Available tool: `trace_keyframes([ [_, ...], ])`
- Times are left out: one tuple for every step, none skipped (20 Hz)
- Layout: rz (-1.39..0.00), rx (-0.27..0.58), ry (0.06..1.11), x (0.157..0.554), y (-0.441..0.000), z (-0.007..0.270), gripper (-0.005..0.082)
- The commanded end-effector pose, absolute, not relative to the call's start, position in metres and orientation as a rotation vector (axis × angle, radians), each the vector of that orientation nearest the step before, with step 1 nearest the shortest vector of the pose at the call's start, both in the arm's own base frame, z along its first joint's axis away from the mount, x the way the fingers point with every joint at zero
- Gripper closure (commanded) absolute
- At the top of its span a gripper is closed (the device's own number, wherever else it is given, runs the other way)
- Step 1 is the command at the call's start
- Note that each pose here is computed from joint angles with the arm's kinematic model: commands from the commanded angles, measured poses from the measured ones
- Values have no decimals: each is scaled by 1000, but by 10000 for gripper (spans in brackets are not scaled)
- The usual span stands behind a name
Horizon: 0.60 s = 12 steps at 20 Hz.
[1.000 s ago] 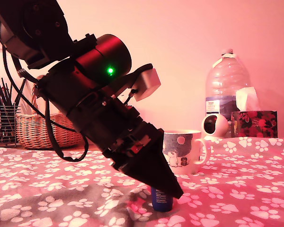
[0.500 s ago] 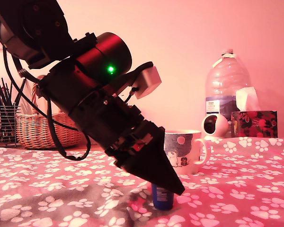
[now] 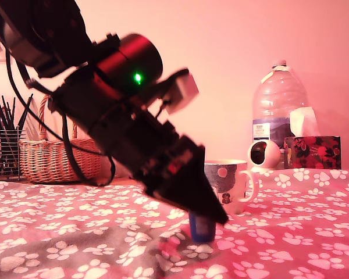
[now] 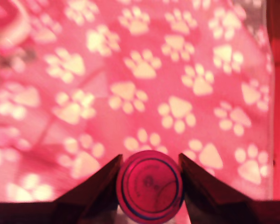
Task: Pick the coffee capsule and then drop it inside the coffee cup in front of you
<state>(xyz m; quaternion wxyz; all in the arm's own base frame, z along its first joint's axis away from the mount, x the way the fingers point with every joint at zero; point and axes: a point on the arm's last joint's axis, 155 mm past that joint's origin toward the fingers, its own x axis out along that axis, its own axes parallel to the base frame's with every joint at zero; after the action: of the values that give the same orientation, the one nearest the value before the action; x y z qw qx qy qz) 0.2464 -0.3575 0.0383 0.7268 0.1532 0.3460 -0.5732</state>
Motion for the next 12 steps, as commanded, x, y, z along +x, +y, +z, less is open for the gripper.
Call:
trace_keyframes([
  [-1246,317,700,259,-358,61,468],
  [-1234,310,687,264,-355,67,468],
  [-1221,303,675,270,-351,72,468],
  [-1208,295,660,275,-348,77,468],
  [-1196,289,650,280,-345,81,468],
  [-1183,280,640,286,-343,86,468],
  [-1170,273,631,292,-340,90,468],
  [-1159,267,622,297,-338,94,468],
  [-1151,263,614,302,-337,97,468],
  [-1144,259,603,306,-337,101,468],
  [-1136,248,596,310,-336,105,468],
  [-1132,247,585,314,-337,109,468],
])
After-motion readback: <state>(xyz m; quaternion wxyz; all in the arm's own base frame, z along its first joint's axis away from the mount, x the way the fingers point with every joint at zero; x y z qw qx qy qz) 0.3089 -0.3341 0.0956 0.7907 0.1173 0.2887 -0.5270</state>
